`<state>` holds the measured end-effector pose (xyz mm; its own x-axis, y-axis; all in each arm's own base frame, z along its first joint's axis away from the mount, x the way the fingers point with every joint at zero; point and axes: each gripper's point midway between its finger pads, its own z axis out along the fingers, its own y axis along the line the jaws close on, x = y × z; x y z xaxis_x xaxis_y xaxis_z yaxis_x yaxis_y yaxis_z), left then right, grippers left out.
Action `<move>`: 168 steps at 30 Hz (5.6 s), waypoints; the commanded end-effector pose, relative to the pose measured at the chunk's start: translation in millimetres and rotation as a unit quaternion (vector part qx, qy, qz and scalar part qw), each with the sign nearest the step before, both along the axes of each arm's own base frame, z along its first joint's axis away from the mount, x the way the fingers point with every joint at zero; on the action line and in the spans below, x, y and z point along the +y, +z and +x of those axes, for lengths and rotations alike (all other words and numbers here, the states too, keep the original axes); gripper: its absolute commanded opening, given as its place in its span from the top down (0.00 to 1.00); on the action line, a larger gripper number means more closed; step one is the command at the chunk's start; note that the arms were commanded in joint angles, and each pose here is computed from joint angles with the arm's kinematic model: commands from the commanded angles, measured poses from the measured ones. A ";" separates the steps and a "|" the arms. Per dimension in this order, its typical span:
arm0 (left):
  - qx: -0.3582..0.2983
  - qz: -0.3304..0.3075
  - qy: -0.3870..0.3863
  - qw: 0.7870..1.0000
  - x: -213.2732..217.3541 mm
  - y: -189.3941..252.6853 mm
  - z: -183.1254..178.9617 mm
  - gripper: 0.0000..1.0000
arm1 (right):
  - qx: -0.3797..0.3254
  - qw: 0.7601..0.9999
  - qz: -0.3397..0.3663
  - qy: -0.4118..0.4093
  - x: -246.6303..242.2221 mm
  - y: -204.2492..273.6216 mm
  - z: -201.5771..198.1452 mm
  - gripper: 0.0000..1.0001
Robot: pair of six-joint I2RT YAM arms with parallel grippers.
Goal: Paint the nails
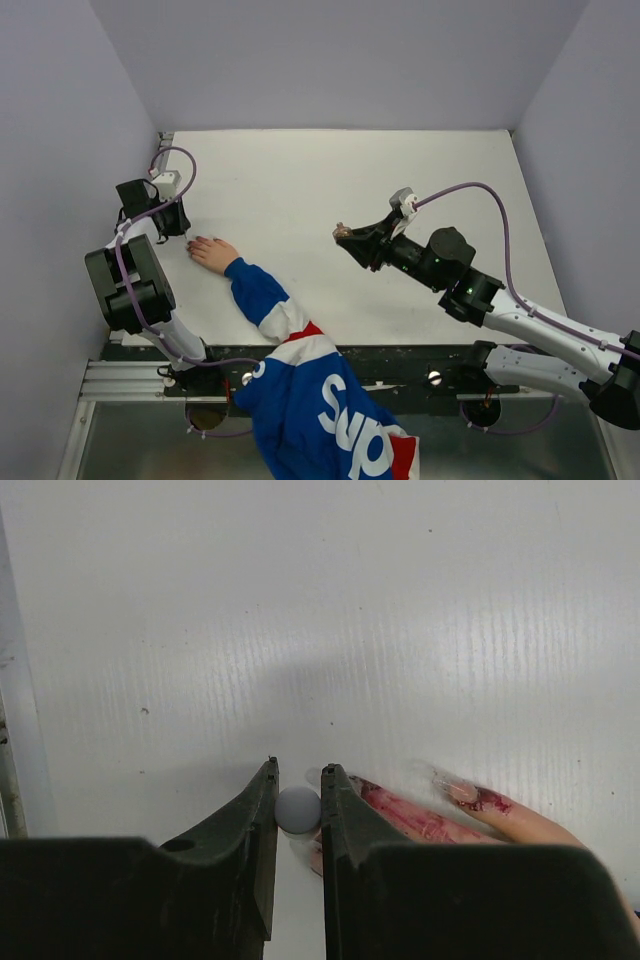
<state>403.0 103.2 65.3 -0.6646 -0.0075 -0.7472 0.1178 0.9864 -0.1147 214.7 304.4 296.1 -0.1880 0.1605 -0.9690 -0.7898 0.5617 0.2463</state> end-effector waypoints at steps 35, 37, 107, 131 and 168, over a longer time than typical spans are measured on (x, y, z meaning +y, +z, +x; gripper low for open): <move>0.045 0.040 0.008 0.998 -1.7 -1.6 -1.2 1.00 | -0.015 1.000 0.015 -0.010 -5.1 9.5 0.3 0.99; 0.046 0.041 0.009 0.998 -2.3 -3.2 -3.2 1.00 | -0.017 1.000 0.014 -0.011 -5.3 9.1 0.6 0.99; 0.055 0.140 0.054 0.987 15.8 -4.6 -18.4 1.00 | -0.019 0.999 0.033 -0.035 -29.4 18.9 -7.6 0.99; 0.093 0.133 0.009 0.987 11.3 -24.0 -13.7 1.00 | -0.017 0.999 0.024 -0.043 -29.6 15.0 -4.2 0.99; 0.094 0.088 -0.032 0.991 -18.9 -11.6 -27.4 1.00 | -0.028 0.998 0.034 -0.051 -42.3 18.8 -9.9 0.99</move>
<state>371.0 93.2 43.3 -0.7987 0.1556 -0.5812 0.1470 0.9872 0.0623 204.0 268.7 319.9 -0.1177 0.2436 -0.9627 -0.7599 0.6020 0.2452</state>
